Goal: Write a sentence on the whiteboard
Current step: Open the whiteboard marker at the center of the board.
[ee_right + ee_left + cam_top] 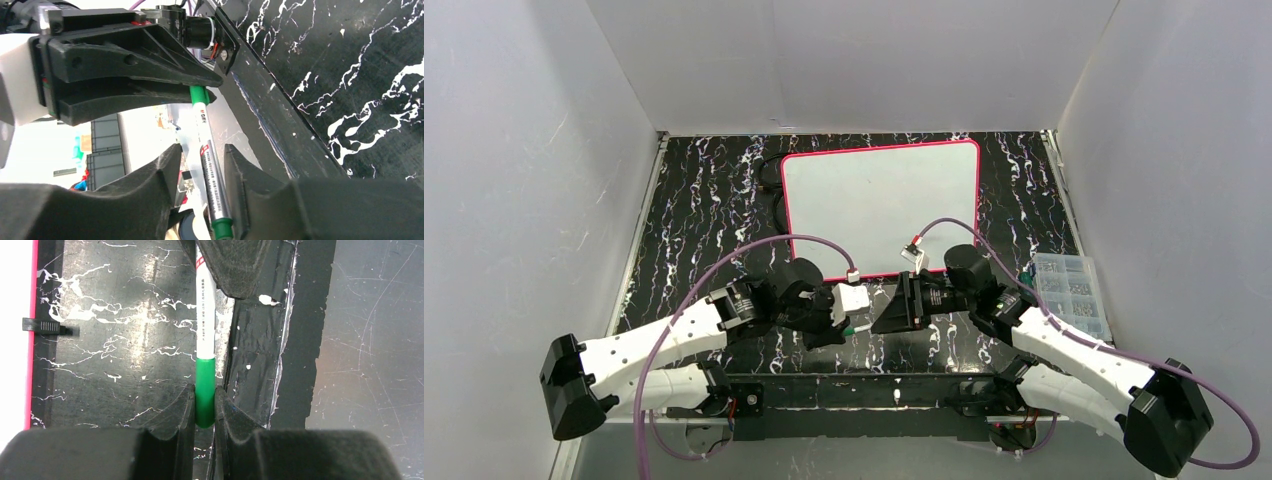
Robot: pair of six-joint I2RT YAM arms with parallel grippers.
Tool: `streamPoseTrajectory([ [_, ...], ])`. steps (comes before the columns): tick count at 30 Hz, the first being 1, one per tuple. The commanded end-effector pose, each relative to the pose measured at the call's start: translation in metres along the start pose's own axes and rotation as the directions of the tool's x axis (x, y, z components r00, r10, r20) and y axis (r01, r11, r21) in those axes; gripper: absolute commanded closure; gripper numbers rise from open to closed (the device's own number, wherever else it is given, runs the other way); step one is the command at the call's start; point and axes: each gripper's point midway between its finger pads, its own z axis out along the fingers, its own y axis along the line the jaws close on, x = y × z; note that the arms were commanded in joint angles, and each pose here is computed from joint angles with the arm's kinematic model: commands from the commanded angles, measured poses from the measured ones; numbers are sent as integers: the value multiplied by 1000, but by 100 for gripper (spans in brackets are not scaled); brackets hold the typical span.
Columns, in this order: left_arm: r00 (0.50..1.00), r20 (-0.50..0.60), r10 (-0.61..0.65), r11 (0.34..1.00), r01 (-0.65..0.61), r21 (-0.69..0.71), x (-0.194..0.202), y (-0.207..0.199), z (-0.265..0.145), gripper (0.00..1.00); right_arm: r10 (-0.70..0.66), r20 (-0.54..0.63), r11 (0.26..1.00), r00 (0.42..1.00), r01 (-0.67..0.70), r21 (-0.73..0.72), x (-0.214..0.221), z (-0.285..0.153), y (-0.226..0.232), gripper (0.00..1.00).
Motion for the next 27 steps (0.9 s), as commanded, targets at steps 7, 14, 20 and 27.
streamPoseTrajectory([
  [7, 1000, -4, -1, 1000, 1, 1, -6, 0, -3, 100, -30, 18, 995, 999, 32, -97, -3, -3, 22, 67],
  [14, 999, 35, 11, 1000, -12, 24, -10, -5, -7, 100, -26, 35, 996, 999, 29, -90, -6, 0, 18, 65],
  [20, 999, 31, 14, 998, -16, 60, -10, -11, -6, 100, -28, 35, 995, 999, 32, -97, -6, -1, 21, 62],
  [27, 1000, 9, 5, 1000, -6, 25, -7, -5, -5, 100, -38, 43, 993, 998, 42, -106, -6, -3, 24, 89],
])
